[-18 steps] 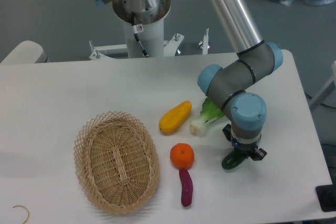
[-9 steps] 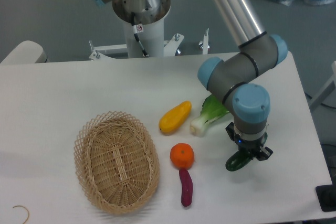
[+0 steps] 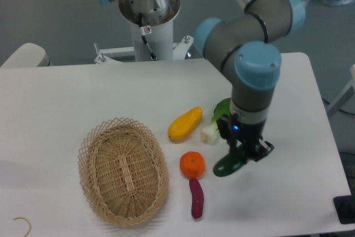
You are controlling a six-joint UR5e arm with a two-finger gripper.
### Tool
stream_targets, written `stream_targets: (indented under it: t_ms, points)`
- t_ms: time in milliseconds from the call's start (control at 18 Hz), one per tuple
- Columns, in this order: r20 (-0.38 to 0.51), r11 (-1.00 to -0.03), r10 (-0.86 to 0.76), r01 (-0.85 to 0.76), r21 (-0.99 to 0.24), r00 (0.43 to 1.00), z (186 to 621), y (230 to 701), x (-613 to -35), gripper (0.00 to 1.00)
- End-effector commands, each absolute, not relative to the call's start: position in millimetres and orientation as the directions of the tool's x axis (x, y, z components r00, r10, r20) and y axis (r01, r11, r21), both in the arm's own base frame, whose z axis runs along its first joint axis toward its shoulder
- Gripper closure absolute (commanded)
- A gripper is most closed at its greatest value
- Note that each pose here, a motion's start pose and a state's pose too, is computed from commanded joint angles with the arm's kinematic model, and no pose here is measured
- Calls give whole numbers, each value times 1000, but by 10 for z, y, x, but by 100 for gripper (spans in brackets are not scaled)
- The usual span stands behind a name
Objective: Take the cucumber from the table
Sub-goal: 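Lift the grasped cucumber up off the table toward the basket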
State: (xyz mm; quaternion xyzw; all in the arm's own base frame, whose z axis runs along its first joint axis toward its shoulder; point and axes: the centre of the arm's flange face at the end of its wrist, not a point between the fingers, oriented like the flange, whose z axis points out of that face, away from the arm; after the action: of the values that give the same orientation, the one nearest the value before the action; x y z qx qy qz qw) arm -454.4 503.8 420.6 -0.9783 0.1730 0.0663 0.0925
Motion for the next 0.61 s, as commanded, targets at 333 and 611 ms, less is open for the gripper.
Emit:
stream_targets:
  t_ms: [333, 611]
  points:
    - [-141, -924, -289, -315, -216, 947, 4406, 5220, -4210, 67]
    - [-146, -922, -295, -321, -216, 944, 4438, 5251, -4170, 67]
